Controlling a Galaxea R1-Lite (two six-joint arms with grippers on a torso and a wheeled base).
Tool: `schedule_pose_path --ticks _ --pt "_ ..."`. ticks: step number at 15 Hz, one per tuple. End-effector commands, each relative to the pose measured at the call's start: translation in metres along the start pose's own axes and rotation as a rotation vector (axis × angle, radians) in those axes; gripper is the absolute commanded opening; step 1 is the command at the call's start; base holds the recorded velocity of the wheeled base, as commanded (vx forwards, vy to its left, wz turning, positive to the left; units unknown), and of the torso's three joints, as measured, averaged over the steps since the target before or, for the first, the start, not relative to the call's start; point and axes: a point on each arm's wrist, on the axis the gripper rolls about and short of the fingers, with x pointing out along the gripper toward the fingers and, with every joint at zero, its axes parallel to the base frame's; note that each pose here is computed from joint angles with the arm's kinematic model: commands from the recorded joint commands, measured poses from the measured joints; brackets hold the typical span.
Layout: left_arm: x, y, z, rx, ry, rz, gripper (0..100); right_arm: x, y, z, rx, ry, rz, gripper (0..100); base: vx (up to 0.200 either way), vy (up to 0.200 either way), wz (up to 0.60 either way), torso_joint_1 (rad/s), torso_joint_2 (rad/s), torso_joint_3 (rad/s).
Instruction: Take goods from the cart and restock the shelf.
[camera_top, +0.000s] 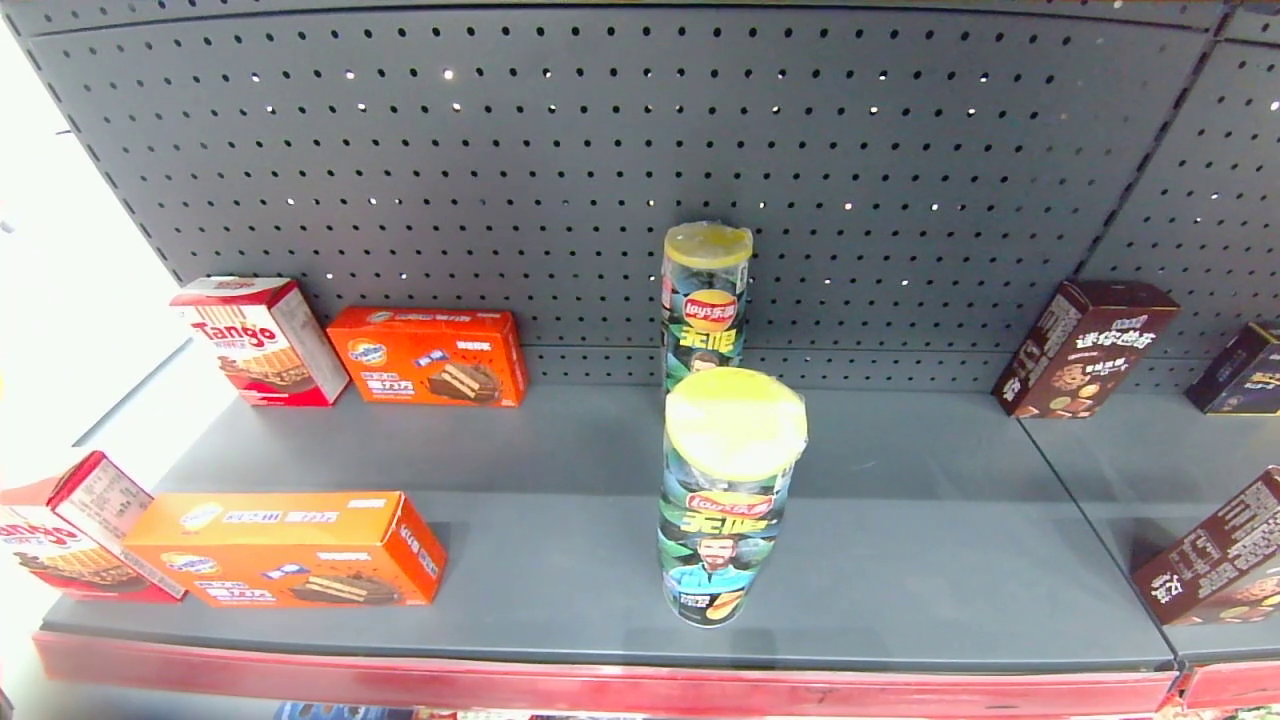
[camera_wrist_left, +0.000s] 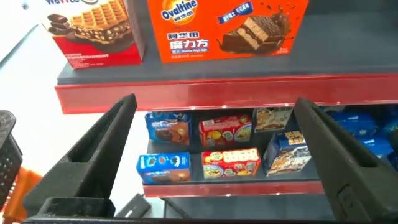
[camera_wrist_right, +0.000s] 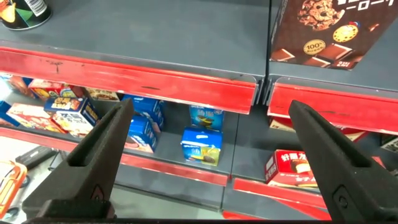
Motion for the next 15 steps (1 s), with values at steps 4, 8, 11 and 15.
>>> schedule_pose_path --ticks 4,8,11,15 --pt "0.0001 0.0000 -0.0001 0.001 0.001 0.001 100 -0.0071 0.0045 -0.0027 0.012 -0.102 -0.205 100 0.000 0.000 0.00 0.000 0.00 0.000" --pt "0.0002 0.0000 -0.0001 0.001 0.003 -0.001 100 -0.0077 0.0043 -0.0029 0.012 -0.109 -0.191 100 0.000 0.000 0.00 0.000 0.00 0.000" --pt "0.0002 0.0000 0.0001 -0.001 0.001 0.001 100 -0.0077 0.0043 -0.0029 0.012 -0.109 -0.191 100 0.000 0.000 0.00 0.000 0.00 0.000" --pt "0.0002 -0.0001 0.0001 0.005 0.001 -0.007 100 -0.0077 0.0045 -0.0029 0.009 -0.109 -0.185 100 0.000 0.000 0.00 0.000 0.00 0.000"
